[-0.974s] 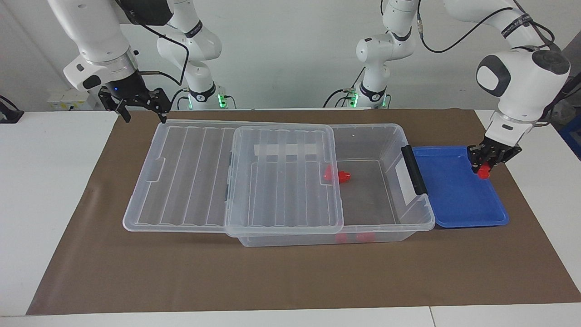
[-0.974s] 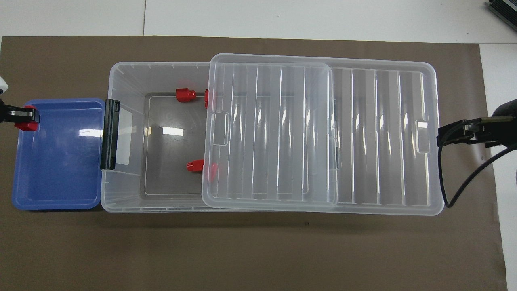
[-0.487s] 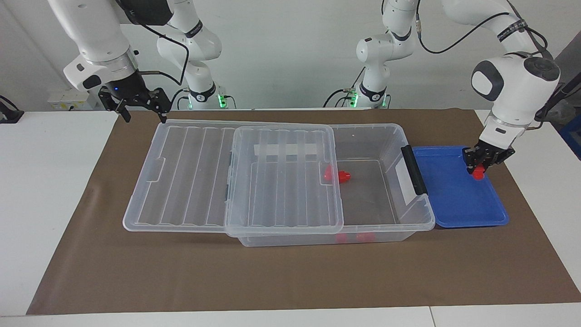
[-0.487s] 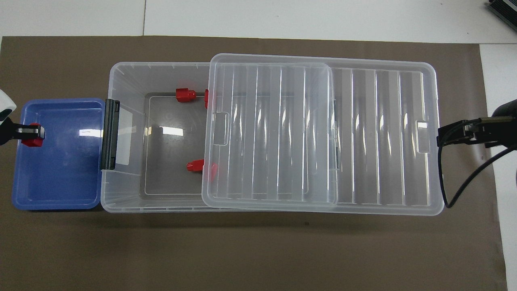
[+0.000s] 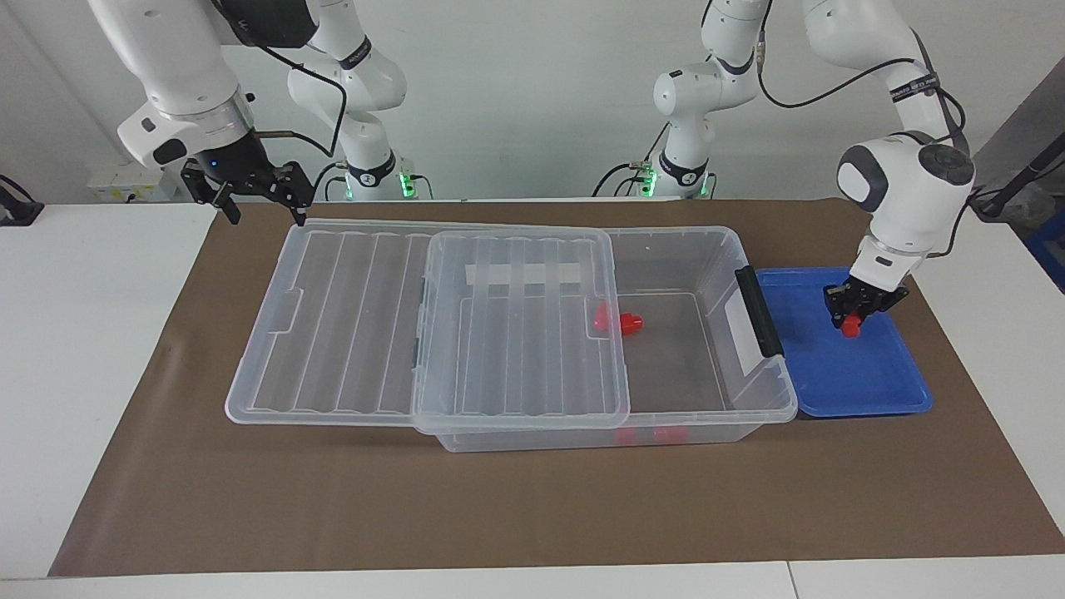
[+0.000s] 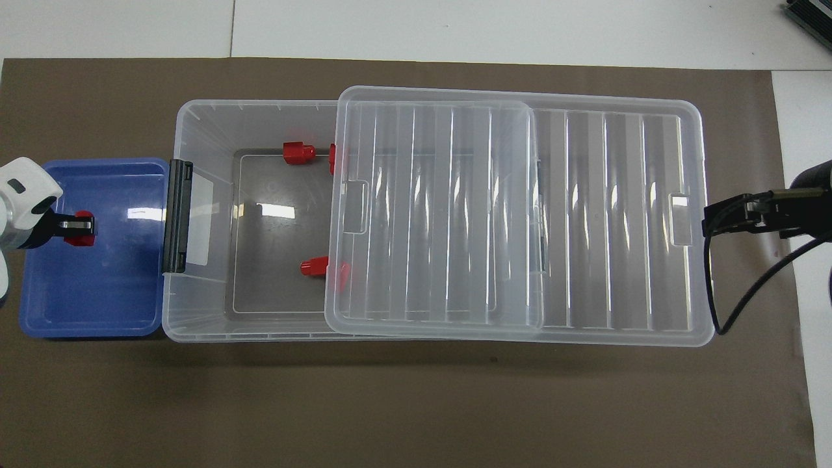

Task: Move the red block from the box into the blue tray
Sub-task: 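Carry the red block over the blue tray and lower it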

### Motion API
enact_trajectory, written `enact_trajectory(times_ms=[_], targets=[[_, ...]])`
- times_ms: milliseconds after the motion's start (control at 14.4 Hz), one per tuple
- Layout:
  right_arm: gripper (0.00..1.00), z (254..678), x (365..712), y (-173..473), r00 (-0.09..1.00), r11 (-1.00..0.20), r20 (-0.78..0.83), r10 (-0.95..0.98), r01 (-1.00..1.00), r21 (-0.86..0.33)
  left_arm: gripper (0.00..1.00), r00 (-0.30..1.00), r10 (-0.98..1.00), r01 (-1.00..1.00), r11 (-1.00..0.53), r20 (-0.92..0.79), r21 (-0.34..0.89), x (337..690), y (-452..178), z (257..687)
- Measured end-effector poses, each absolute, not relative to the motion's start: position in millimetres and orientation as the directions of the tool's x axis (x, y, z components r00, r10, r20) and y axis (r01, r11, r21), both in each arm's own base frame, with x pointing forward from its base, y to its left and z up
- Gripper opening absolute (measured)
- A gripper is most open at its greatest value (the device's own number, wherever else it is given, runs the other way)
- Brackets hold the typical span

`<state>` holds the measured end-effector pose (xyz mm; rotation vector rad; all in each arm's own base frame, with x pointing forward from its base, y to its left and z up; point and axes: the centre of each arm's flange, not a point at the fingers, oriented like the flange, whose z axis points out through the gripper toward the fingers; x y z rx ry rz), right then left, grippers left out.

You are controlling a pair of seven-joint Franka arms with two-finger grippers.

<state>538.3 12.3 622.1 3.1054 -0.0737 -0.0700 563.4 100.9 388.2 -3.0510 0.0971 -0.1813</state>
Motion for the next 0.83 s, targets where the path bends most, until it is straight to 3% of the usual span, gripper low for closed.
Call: enact_trajectory(times_ms=[835], targets=[[1.00, 621, 535, 12, 0.998, -0.998, -0.048, -0.049, -0.047, 0.036, 0.34, 0.991, 0.031, 0.036, -0.999, 0.128, -0.035, 553, 105, 305]])
